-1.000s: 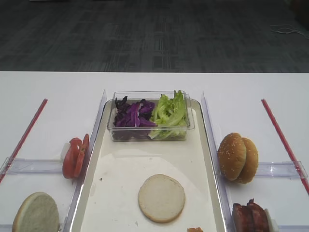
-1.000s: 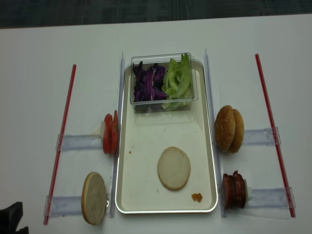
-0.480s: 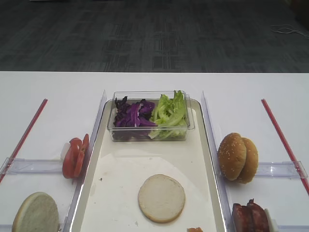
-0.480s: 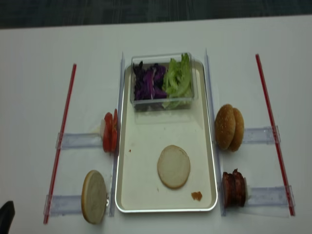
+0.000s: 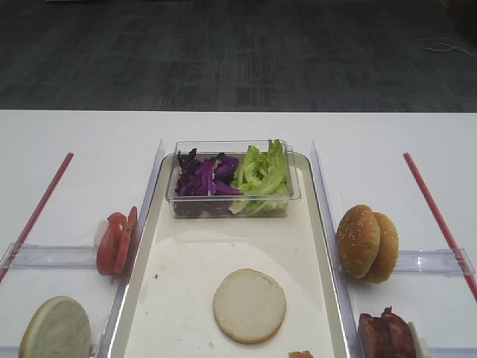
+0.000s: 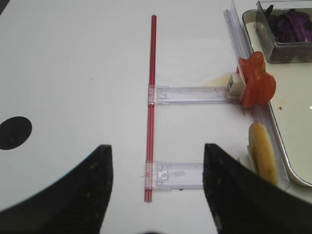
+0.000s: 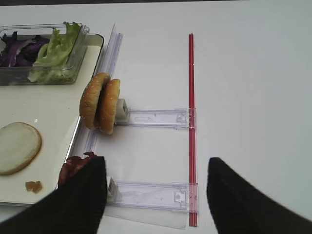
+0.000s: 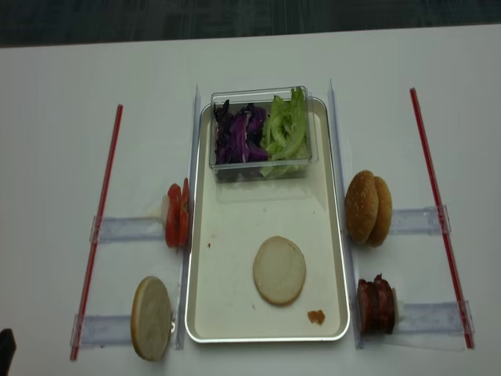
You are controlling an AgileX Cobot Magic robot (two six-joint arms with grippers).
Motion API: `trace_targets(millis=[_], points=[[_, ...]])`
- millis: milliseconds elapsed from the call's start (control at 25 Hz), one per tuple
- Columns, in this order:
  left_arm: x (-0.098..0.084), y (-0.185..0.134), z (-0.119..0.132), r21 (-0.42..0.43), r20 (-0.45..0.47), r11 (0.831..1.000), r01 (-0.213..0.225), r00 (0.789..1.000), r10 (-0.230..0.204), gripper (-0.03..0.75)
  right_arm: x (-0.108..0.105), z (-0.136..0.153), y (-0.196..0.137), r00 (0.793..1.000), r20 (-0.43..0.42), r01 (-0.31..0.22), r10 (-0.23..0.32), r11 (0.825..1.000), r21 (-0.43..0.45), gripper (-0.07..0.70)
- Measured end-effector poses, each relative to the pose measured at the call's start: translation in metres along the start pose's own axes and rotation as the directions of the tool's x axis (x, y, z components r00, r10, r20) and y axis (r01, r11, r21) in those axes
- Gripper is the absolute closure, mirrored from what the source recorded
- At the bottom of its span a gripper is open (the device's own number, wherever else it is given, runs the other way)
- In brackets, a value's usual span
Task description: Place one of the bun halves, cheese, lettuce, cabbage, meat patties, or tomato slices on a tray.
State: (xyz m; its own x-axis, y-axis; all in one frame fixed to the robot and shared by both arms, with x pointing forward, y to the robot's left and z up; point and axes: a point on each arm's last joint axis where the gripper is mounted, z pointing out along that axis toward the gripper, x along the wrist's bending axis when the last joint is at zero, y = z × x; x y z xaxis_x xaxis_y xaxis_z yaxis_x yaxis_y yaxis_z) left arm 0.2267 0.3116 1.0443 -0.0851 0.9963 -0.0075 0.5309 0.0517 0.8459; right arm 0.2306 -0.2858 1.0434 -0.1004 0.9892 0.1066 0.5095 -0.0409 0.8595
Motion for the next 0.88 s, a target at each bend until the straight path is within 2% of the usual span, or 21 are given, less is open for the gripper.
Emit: trace_targets(millis=[440, 640, 880], points=[[-0.0004, -0.0003, -0.0003, -0.002, 0.005, 1.000, -0.016, 1.000, 0.016, 0.295, 0.0000, 0.0000, -0.0002, 1.000, 0.000, 0.000, 0.000, 1.000, 0.002, 0.178], [-0.0044, -0.0007, -0.0003, 0.000, 0.049, 0.998, -0.064, 0.997, 0.064, 0.295, 0.0000, 0.0000, -0.0002, 1.000, 0.000, 0.000, 0.000, 1.000, 0.002, 0.178], [-0.0048, -0.0008, -0.0003, 0.000, 0.053, 0.997, -0.072, 0.996, 0.072, 0.295, 0.0000, 0.0000, -0.0002, 1.000, 0.000, 0.000, 0.000, 1.000, 0.002, 0.178]])
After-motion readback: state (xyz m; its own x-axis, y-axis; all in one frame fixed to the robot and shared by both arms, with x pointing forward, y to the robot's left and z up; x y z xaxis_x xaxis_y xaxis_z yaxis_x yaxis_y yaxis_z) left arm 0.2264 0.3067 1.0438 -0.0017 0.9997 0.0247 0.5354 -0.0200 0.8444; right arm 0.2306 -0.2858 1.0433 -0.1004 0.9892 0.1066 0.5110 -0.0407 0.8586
